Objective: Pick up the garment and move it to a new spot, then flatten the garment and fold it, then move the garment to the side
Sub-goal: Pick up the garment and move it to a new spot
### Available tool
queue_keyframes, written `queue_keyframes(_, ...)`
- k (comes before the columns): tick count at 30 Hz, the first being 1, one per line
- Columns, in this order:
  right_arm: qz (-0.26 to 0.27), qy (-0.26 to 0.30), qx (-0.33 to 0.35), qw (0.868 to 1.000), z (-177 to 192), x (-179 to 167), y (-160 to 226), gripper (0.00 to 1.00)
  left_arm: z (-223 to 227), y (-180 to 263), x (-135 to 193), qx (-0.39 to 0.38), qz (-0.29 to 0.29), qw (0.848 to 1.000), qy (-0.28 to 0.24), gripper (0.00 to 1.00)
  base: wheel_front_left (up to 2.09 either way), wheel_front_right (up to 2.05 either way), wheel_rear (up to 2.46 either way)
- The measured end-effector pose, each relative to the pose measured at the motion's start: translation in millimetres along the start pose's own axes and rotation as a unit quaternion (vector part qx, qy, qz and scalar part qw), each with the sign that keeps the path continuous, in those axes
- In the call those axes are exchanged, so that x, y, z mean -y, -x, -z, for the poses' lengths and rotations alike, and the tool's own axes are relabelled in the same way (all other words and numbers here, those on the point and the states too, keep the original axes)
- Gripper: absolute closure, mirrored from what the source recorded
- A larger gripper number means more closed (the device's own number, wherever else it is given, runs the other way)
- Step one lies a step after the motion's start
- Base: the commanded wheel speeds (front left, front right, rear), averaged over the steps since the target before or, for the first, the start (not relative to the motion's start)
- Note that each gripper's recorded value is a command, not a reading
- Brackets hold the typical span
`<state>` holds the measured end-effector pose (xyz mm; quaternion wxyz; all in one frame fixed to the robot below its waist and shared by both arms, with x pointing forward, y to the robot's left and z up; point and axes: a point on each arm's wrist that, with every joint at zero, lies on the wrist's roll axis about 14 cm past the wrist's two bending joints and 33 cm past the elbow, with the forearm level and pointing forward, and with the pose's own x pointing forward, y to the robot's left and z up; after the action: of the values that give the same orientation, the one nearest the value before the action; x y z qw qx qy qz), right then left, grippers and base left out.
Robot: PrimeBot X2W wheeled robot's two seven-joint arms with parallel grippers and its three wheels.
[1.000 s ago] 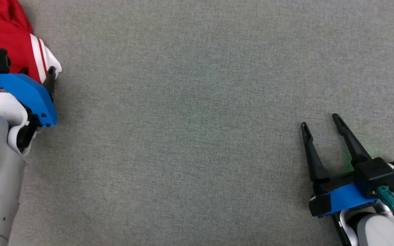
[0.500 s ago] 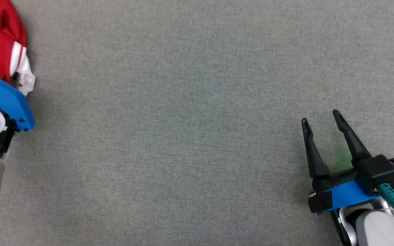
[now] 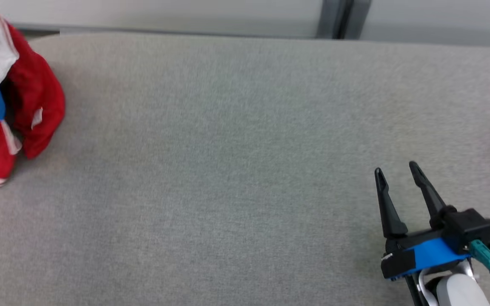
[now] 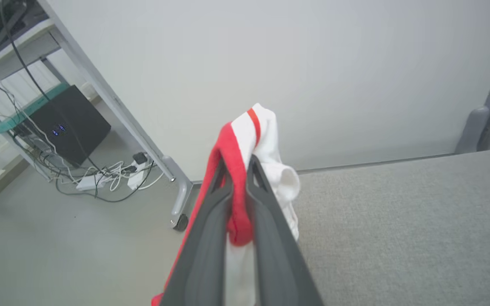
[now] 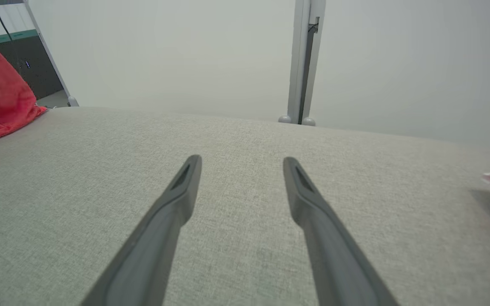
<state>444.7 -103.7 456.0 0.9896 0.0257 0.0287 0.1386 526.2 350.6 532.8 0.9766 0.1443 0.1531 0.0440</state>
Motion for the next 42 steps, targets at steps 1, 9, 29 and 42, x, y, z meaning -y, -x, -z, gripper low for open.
queue_keyframes(1, 0.006, -0.002, 0.003, 1.0, -3, 3, 5, 0.0, -17, 2, 5, 0.019, 0.009, 1.0, -0.011, 1.0, 0.0, 0.0, 0.0)
queue_keyframes(9, 0.065, -0.012, 0.027, 0.997, -21, 33, 51, 0.0, -157, 41, 94, 0.187, 0.129, 0.971, -0.077, 1.0, 0.0, 0.0, 0.0)
queue_keyframes(29, 0.173, -0.017, 0.032, 0.984, -21, 95, 98, 0.0, -108, 66, 276, 0.114, 0.347, 0.923, 0.122, 1.0, 0.0, 0.0, 0.0)
queue_keyframes(42, 0.179, -0.016, -0.001, 0.984, 1, 104, 86, 0.0, 39, -2, 255, -0.012, 0.243, 0.962, 0.122, 1.0, 0.0, 0.0, 0.0)
